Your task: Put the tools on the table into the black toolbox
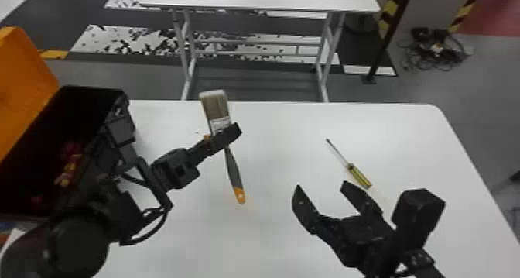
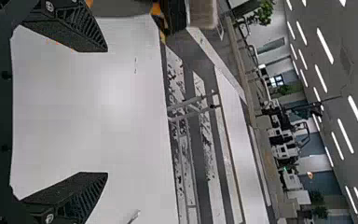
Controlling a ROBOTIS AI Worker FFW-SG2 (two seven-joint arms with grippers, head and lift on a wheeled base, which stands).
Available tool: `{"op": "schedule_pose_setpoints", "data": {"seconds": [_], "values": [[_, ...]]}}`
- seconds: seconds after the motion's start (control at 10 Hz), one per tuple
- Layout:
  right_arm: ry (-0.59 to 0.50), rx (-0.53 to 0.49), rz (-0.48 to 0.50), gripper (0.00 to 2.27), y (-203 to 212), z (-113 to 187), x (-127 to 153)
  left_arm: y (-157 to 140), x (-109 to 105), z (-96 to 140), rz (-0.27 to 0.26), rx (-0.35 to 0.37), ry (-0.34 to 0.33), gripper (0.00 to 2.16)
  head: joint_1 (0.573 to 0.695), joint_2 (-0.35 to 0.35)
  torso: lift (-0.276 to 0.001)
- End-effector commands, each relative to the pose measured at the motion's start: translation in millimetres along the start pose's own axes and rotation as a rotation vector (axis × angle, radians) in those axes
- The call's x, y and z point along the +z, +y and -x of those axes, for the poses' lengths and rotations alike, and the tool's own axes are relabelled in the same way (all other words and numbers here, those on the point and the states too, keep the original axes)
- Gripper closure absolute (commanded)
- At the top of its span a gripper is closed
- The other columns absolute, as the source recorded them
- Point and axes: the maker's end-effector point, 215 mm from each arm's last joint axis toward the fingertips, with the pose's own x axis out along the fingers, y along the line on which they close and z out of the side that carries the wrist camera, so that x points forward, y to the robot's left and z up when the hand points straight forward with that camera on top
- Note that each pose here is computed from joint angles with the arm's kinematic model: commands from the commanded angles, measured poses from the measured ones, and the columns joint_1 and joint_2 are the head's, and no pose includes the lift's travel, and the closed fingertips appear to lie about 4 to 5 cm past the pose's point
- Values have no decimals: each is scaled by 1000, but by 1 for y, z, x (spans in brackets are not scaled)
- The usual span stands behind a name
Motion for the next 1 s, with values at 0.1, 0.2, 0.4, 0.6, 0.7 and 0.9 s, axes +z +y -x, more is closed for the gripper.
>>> {"op": "schedule_pose_setpoints", "data": {"seconds": [0.1,0.2,0.4,0.6,0.7,0.9], "values": [[-41,-67,-42,73,-49,19,8,7,54,39,-147,84,-66,2138,695,-37,-75],[-46,-89,-48,73,-66,26,10,10,72,56,-203,121,-85,2138,695,-35,-75],[-48,-111,-66,80,-91,35,8,26,101,88,-260,196,-124,2138,695,-26,-75],[-54,-118,-88,83,-103,41,3,61,123,123,-312,304,-135,2138,695,7,-75],[-61,-117,-95,83,-106,43,3,78,133,140,-329,351,-142,2138,695,24,-75],[-92,-131,-85,83,-115,46,9,105,148,171,-364,446,-150,2138,695,89,-75]]}}
